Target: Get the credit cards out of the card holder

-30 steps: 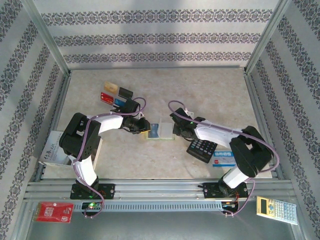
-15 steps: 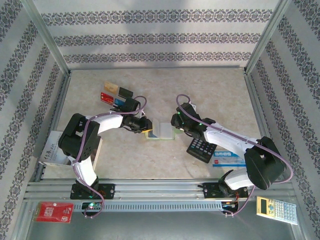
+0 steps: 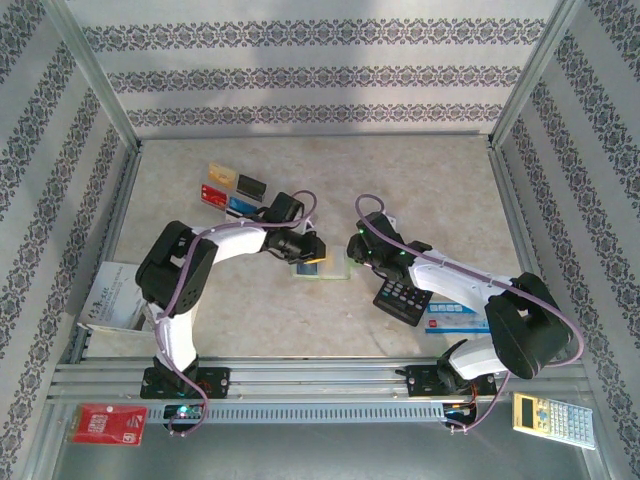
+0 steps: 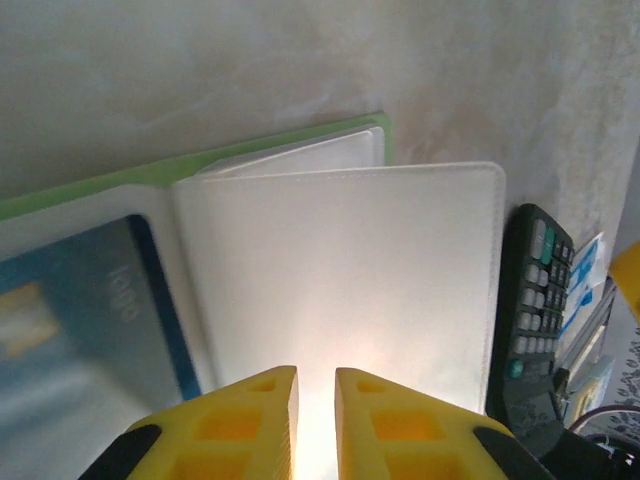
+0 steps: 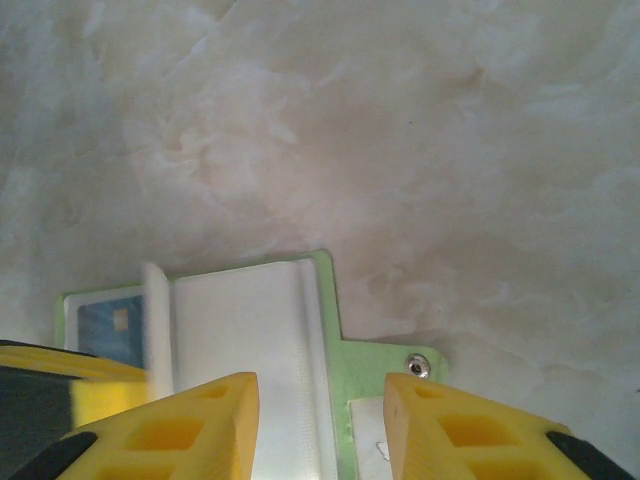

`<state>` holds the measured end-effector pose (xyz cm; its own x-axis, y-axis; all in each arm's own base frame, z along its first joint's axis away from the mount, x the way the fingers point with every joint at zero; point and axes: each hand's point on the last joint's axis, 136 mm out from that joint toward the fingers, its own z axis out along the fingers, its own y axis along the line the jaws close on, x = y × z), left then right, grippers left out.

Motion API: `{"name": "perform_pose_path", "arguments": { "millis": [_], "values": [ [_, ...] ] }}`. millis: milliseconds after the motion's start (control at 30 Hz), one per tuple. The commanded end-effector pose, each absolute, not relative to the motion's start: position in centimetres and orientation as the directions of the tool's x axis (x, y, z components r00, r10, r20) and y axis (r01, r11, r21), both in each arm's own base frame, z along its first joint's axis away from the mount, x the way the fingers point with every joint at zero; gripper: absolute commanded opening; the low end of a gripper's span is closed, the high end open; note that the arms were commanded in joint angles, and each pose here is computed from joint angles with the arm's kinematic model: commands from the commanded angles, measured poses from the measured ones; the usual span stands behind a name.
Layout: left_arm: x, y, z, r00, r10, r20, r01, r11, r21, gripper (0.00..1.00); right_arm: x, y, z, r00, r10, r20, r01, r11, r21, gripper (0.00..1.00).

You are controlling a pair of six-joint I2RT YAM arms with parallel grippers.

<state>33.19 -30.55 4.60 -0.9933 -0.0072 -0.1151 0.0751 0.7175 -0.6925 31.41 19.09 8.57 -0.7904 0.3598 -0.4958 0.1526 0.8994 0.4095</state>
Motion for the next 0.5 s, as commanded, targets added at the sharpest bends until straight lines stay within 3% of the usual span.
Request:
{"name": "perform_pose_path", "arguments": {
  "millis": [0, 233, 467],
  "values": [
    [33.3, -30.9, 3.3, -0.993, 0.001, -0.118, 0.077, 0.761, -0.644, 0.15, 31.5, 18.5, 9.0, -0.771, 0.397, -0.498, 0.171, 0.882, 0.438, 0.38],
    [32.2, -29.6, 0.7, -0.997, 0.026, -0.077, 0.064, 0.836, -0.545, 0.11, 31.3, 18.4, 8.4, -0.778, 0.401, -0.484, 0.175, 0.878, 0.445, 0.38],
    [33.3, -30.8, 6.2, -0.987, 0.022, -0.16, 0.118, 0.775, -0.621, 0.14, 31.7, 20.0, 9.4, -0.786, 0.394, -0.477, 0.117, 0.852, 0.51, 0.37]
  ]
}}
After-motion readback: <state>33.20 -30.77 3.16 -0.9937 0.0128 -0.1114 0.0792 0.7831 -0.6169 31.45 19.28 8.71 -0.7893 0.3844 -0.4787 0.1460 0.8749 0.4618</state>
